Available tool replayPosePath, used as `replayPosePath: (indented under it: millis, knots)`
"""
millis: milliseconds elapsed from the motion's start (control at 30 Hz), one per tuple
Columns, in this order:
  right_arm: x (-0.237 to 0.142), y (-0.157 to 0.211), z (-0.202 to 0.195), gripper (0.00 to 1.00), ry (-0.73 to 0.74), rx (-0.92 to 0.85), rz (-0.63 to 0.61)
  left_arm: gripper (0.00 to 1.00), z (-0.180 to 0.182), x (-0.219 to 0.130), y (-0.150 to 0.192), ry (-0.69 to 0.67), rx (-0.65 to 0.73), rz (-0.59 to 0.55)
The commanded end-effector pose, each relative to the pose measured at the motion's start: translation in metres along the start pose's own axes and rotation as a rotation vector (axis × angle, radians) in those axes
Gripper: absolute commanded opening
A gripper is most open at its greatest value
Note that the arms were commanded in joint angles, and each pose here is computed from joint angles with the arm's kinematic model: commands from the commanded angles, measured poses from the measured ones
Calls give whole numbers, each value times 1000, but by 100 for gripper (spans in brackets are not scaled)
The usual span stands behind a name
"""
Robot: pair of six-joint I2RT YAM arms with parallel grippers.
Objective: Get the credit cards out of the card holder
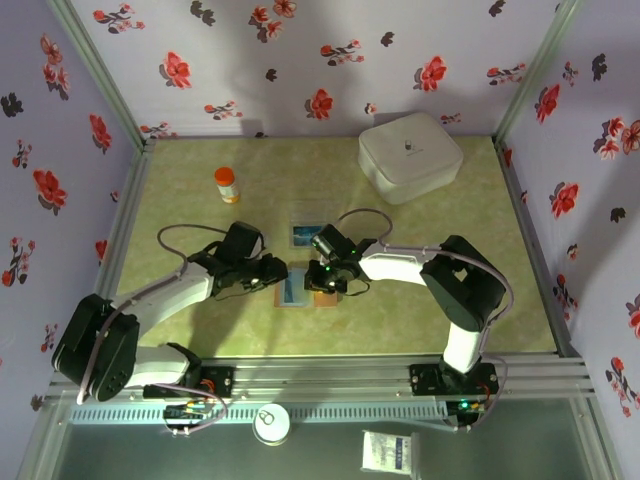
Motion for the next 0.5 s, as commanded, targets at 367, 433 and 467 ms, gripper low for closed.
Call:
replayPosePath:
  millis: [367, 433, 467]
  knots:
    - [-8, 0, -2, 17, 4, -16, -19, 37, -12, 30, 10, 25, -8, 68]
    - [-8, 1, -3, 16, 8, -16, -16, 37, -12, 29, 9, 20, -6, 58]
    - [-8, 1, -4, 15, 12, -14, -17, 37, -10, 28, 9, 15, -5, 53]
Point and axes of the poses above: each hand's point on the last joint's axis, 136 mm out from that joint toward the fingers, its own x axis out along the fingers, its own z axis along the line the jaws close on, y = z × x, the point moved 2 cm from there along -x, back along the fingers, and after that the axes turned 7 degrees about -x, right-handed, at the moved point
